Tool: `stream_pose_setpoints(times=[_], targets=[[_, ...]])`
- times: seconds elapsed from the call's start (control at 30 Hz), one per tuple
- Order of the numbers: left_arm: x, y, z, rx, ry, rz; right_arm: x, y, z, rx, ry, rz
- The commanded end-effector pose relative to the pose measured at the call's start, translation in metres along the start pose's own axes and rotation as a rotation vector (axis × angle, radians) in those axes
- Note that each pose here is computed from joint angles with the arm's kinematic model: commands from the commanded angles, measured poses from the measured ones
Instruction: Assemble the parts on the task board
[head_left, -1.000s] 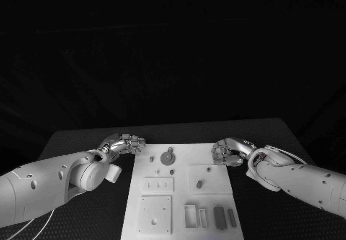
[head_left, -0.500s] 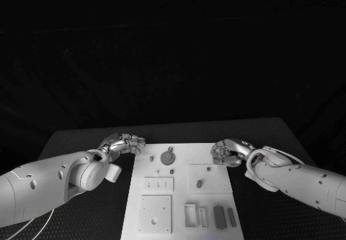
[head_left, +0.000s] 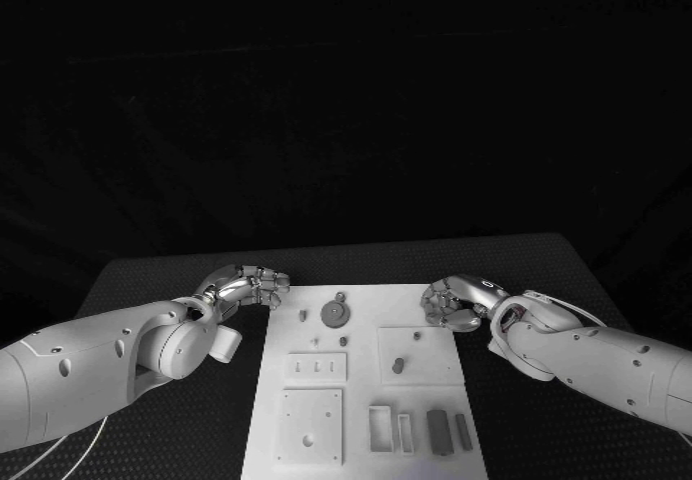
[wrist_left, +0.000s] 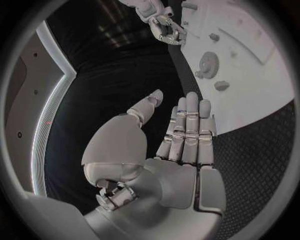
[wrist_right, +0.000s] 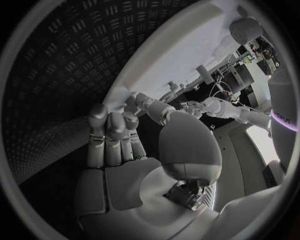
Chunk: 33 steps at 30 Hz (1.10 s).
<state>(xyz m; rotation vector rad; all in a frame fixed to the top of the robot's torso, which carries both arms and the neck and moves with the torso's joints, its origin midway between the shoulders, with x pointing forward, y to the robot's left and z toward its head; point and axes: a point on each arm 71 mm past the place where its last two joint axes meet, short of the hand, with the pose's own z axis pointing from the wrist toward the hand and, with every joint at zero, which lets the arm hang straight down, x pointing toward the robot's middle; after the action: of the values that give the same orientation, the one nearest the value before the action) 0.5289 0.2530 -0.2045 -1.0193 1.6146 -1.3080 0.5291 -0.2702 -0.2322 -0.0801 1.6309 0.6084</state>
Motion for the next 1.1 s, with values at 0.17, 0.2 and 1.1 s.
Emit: stream_pose_setpoints(times=[0.17, 0.2, 1.1], targets=[[0.0022, -0.0011, 0.0003, 0.007, 0.015, -0.006, 0.005, -0.003, -0.003, 0.019, 0.031, -0.016], [0.0021, -0.0011, 0.0003, 0.007, 0.015, -0.006, 0.005, -0.003, -0.003, 0.018, 0.031, -0.016], [0.0033, -0.0011, 0.0001, 0.006, 0.037, 0.001, -0.002, 0.011, -0.006, 0.043, -0.084, -0.06]])
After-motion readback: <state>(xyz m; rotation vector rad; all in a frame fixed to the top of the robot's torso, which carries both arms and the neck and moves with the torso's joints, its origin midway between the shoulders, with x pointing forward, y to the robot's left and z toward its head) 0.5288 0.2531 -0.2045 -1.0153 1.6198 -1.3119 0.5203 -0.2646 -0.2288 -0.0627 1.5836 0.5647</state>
